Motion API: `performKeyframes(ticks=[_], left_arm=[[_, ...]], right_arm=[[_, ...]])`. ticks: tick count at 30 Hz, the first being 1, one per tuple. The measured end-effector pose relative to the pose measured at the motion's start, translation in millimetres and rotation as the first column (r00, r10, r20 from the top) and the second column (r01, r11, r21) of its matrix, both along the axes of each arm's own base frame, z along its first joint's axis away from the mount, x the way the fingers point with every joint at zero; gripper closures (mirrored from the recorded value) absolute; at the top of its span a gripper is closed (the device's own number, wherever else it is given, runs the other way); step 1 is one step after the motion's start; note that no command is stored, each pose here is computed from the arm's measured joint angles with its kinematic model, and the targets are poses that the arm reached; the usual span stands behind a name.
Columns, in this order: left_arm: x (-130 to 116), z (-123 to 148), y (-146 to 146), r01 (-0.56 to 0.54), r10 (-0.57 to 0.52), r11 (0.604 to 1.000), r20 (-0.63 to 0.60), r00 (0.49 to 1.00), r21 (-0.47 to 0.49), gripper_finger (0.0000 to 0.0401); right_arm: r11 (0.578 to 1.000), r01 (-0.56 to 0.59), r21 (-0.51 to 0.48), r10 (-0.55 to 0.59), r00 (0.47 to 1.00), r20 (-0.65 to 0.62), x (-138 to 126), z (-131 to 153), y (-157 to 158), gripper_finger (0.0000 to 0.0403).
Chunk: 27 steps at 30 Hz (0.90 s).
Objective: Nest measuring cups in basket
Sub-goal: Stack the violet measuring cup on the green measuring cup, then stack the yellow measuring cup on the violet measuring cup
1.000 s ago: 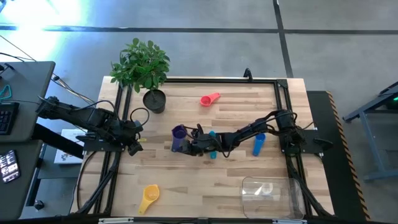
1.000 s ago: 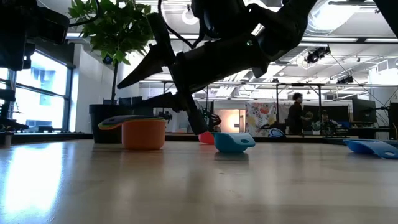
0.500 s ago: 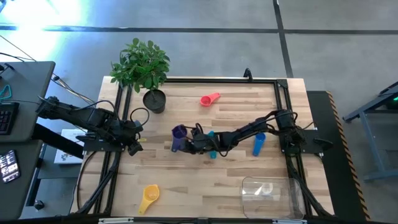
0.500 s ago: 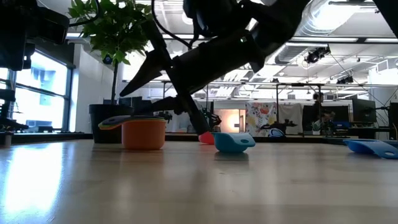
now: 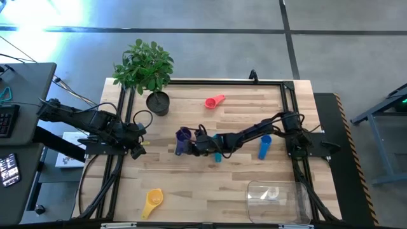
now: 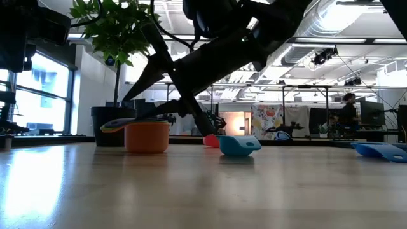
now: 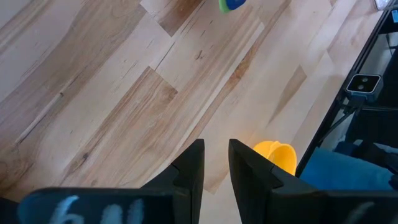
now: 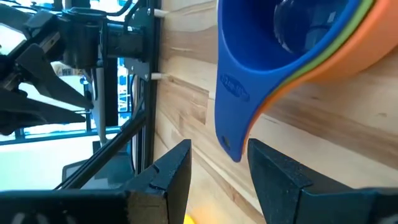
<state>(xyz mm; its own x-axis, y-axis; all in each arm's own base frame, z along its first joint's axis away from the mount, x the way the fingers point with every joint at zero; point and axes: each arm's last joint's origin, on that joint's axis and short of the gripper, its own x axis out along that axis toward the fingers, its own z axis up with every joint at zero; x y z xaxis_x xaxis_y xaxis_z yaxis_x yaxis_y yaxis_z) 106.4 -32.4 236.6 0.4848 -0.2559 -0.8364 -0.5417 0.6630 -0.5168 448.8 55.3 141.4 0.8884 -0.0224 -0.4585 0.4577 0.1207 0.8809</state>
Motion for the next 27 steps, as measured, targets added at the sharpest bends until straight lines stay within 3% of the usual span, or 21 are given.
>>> performKeyframes(ticks=[19, 27], left_arm=[[-0.1, 0.0, 0.0, 0.000, 0.000, 1.000, 0.000, 1.000, 0.000, 0.0339], [-0.1, 0.0, 0.0, 0.000, 0.000, 1.000, 0.000, 1.000, 0.000, 0.0339]], right_arm=[[0.999, -0.042, -0.013, 0.042, 0.999, -0.013, 13.6, 0.5, -3.5, 0.0253], [0.991, -0.134, -0.009, 0.134, 0.991, -0.004, 12.8, 5.6, -0.1, 0.0253]])
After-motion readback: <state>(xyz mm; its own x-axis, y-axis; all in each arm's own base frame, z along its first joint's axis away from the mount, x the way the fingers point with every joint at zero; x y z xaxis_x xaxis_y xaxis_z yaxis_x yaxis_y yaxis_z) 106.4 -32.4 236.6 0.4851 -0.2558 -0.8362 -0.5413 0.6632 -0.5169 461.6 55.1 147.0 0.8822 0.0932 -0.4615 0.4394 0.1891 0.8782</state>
